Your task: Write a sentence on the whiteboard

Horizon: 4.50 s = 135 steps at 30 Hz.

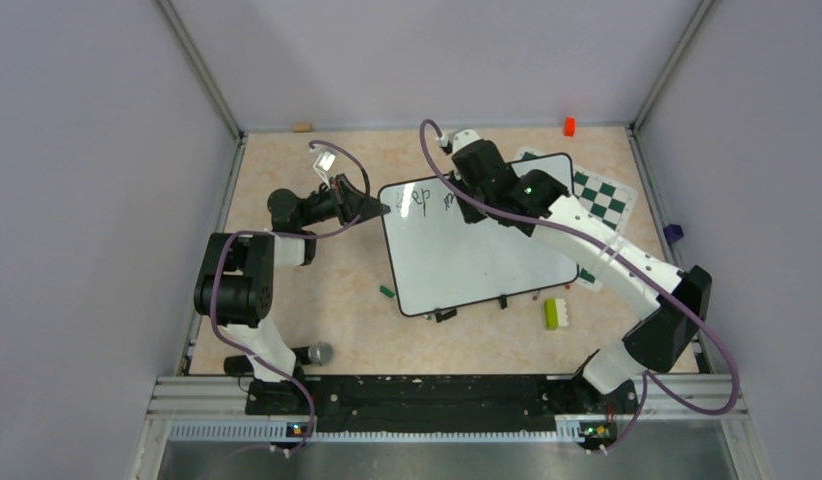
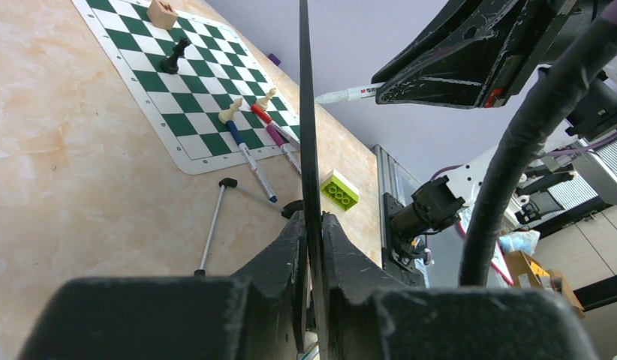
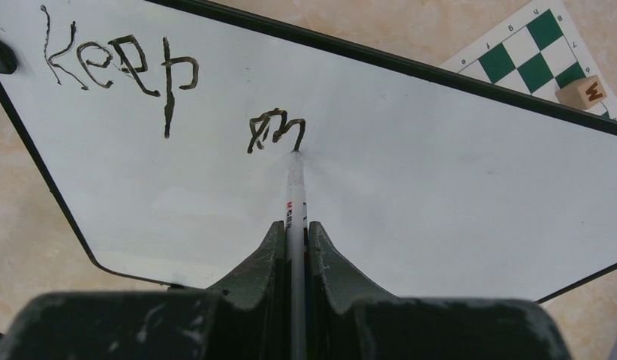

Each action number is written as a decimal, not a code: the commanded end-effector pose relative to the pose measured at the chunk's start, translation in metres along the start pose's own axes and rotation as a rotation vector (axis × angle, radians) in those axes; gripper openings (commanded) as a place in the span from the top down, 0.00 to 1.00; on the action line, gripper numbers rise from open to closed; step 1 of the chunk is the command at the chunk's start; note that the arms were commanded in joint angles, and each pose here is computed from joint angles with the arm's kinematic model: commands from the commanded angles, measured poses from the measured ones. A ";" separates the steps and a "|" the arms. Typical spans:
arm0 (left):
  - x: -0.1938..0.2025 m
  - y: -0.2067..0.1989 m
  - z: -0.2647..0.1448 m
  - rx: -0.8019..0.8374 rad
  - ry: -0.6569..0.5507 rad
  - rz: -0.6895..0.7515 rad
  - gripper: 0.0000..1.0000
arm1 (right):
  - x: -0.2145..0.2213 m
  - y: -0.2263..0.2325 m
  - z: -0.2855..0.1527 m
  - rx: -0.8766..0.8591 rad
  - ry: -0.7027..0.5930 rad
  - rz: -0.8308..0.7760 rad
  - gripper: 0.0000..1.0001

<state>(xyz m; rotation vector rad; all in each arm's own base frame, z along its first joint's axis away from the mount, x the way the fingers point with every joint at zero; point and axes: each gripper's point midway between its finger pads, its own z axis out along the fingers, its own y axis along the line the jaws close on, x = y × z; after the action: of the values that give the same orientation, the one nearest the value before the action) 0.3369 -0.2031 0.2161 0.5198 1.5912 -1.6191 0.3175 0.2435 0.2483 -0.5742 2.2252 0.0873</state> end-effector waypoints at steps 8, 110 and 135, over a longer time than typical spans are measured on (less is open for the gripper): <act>0.003 -0.019 -0.001 0.061 0.049 0.122 0.89 | -0.035 -0.019 -0.042 -0.032 -0.155 0.085 1.00; 0.004 -0.020 -0.001 0.060 0.049 0.124 0.89 | -0.022 -0.035 -0.013 0.056 -0.145 0.136 1.00; 0.004 -0.019 -0.001 0.059 0.050 0.121 0.89 | -0.033 -0.042 -0.040 0.040 -0.230 0.165 1.00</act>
<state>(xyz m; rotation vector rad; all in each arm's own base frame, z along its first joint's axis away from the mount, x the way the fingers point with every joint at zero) 0.3355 -0.2032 0.2165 0.5343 1.5869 -1.6168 0.3228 0.2228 0.2758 -0.4079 2.1259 0.1979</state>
